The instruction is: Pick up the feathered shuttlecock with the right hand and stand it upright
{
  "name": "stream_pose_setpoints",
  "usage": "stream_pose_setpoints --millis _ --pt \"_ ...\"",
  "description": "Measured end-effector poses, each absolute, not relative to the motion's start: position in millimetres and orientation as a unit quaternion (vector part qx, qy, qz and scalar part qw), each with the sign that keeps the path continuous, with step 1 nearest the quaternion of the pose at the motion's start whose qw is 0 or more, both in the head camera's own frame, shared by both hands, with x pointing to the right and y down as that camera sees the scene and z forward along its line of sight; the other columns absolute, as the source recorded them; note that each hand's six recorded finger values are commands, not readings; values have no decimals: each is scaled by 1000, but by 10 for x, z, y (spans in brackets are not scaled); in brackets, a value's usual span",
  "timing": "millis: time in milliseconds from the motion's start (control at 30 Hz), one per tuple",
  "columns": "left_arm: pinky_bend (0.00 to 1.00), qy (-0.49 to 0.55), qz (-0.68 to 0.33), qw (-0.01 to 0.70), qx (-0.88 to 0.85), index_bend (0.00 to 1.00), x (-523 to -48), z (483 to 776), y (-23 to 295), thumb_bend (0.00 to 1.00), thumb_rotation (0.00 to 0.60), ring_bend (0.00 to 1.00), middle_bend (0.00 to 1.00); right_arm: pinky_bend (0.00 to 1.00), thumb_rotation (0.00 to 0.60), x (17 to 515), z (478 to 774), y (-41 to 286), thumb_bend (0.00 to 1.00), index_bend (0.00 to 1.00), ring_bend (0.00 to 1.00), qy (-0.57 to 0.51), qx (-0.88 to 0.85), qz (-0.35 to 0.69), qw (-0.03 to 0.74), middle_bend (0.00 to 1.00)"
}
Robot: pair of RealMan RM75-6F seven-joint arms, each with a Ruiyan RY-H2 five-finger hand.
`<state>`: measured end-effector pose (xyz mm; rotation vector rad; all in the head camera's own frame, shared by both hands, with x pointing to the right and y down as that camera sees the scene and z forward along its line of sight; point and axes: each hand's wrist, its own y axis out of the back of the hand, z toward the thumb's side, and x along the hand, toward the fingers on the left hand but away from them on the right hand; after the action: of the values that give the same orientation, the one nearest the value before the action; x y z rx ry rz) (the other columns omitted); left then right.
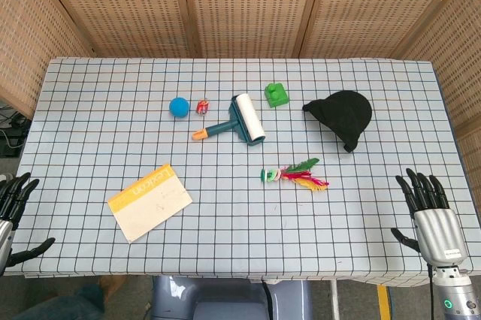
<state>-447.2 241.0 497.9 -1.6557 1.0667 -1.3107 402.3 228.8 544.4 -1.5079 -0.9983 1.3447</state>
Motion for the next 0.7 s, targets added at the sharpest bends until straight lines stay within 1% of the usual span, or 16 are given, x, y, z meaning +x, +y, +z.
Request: stream_pose_setpoints --millis 233,333,433,500,533,567,700 --pt "0 415 -513 378 -650 0 -4453 4997 2406 0 600 0 0 0 600 4002 5532 2295 0 71 0 -388 -611 544 425 0" --pt "0 417 -514 377 -648 0 -4473 5004 2390 0 600 0 0 0 600 3937 5616 2270 0 104 0 -377 -621 544 420 0" --pt "0 417 -518 373 -647 0 -4493 5032 2366 0 600 0 0 0 600 3828 5714 2199 0 175 0 -361 -638 539 414 0" --pt "0 415 -521 370 -647 0 -4500 5059 2346 0 600 0 0 0 600 3723 5800 2120 5 268 0 -347 -654 535 407 0" --pt "0 415 -522 369 -647 0 -4502 5070 2337 0 600 0 0 0 600 3672 5840 2082 18 299 0 -340 -662 534 403 0" --pt "0 415 -524 368 -647 0 -4506 5083 2330 0 600 0 0 0 600 3594 5897 2025 52 337 0 -330 -673 530 396 0" --pt "0 414 -533 364 -642 0 -4531 5129 2300 0 600 0 0 0 600 3287 6093 1759 214 419 0 -295 -704 518 384 0"
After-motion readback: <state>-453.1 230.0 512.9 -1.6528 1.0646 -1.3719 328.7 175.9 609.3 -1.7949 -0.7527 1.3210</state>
